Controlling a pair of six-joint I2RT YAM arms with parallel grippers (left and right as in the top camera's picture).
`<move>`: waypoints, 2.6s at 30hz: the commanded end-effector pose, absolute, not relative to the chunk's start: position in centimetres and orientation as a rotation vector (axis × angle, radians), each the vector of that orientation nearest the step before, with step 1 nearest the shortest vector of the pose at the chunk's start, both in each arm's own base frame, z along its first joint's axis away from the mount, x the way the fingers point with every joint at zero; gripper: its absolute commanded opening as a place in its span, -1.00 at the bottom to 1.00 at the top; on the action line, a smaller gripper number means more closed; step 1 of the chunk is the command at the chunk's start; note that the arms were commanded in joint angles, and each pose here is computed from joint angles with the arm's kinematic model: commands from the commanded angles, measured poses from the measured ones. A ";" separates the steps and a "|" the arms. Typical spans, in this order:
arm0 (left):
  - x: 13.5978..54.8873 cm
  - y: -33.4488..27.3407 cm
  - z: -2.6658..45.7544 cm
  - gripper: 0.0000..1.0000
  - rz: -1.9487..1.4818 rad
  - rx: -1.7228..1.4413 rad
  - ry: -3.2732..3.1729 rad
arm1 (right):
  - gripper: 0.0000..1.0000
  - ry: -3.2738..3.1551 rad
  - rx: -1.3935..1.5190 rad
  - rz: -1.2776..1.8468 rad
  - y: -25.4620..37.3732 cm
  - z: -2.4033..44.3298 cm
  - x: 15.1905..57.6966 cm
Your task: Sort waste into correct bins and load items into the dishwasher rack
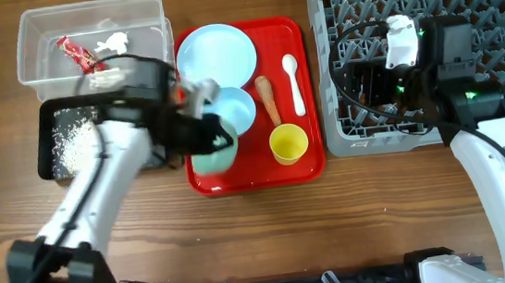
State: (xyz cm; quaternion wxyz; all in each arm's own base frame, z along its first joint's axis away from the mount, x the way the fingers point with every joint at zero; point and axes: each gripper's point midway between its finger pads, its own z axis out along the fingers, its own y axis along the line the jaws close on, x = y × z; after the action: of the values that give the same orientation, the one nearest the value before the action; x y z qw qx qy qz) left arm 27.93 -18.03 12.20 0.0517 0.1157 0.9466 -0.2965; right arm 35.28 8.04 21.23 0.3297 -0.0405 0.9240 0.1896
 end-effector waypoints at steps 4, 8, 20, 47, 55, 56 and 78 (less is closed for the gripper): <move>26.9 -19.0 4.7 -0.92 -0.153 0.387 3.010 | 1.00 2.410 -0.107 0.494 8.2 21.7 35.7; 27.4 -20.8 3.6 -0.67 -0.178 0.427 2.975 | 0.99 2.403 -0.127 0.533 8.7 21.9 35.5; 33.5 -26.0 11.7 0.50 -0.570 0.383 2.748 | 0.99 2.398 -0.128 0.531 8.7 21.9 35.6; 35.6 -22.9 28.7 -0.92 -1.894 0.521 2.098 | 0.99 1.909 -0.659 1.216 19.6 29.0 35.4; 34.2 -23.7 29.4 -0.92 -1.990 0.566 2.078 | 0.61 1.675 -0.902 1.380 23.9 30.8 34.0; 34.2 -23.9 29.4 -0.92 -1.990 0.573 2.076 | 0.45 1.674 -0.914 1.391 24.3 30.7 33.6; 36.8 -23.5 26.5 -0.15 -1.739 0.417 2.221 | -0.07 2.175 -0.073 1.000 7.1 25.4 38.8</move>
State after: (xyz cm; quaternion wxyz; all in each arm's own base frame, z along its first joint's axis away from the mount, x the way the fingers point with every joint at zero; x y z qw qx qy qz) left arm 35.51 -23.76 27.66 0.1138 0.1667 0.7337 -0.6488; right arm 38.56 9.83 25.30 0.3471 -0.0925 0.8016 0.4780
